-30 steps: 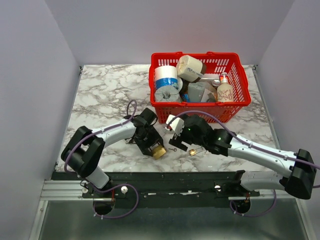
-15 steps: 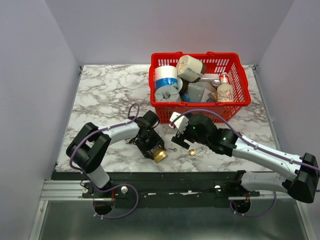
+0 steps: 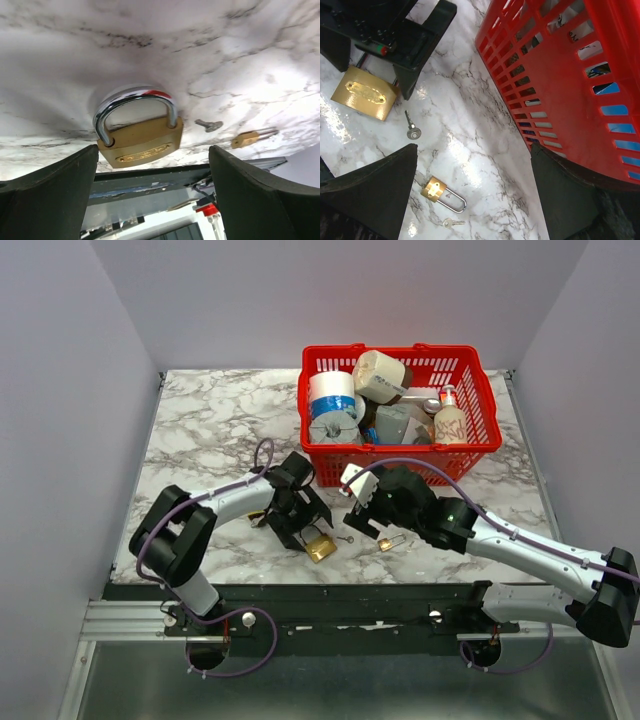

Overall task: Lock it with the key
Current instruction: Place the lock at the center of the board.

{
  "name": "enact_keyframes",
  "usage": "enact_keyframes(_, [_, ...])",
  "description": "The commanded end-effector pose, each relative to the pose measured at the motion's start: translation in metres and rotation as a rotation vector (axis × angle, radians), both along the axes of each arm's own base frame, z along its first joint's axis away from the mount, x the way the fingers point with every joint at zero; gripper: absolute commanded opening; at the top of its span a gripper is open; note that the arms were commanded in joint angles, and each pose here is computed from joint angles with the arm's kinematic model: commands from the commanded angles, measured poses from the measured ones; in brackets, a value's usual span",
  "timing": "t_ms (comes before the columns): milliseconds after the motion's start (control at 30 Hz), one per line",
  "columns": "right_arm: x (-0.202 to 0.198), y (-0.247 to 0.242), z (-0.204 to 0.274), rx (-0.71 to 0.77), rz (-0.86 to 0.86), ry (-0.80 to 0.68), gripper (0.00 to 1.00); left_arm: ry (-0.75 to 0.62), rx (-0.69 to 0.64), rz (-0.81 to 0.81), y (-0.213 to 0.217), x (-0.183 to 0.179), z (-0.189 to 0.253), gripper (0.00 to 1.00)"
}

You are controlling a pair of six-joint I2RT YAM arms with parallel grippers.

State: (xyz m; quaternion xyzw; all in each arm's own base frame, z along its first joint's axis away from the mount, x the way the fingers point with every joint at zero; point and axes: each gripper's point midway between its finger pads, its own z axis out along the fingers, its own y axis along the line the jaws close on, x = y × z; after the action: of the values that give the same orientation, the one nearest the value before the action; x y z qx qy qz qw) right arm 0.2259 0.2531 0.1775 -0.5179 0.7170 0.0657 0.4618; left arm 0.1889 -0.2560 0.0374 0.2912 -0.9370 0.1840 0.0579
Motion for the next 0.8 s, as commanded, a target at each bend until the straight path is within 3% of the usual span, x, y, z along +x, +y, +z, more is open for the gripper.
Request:
enact_keyframes(0, [-0.004,0.001,-0.002,0.007,0.011,0.022,1.0,-0.048,-0.078,-0.014,-0.009,0.007,0.025,0.99])
enact_keyframes(167, [-0.004,0.002,0.003,0.026,0.022,0.008,1.0,-0.08,-0.106,-0.023,-0.004,0.004,0.04,0.99])
enact_keyframes(500, [-0.013,0.008,0.012,0.084,0.049,0.037,1.0,-0.205,-0.051,0.015,0.049,0.002,0.061,0.99])
enact_keyframes(633, [-0.014,0.012,0.027,0.114,0.061,0.029,1.0,-0.302,0.012,0.075,0.095,0.017,0.073,0.99])
enact_keyframes(767, [-0.011,0.015,0.042,0.135,0.062,0.024,1.0,-0.511,0.044,-0.008,0.125,0.046,0.103,0.99])
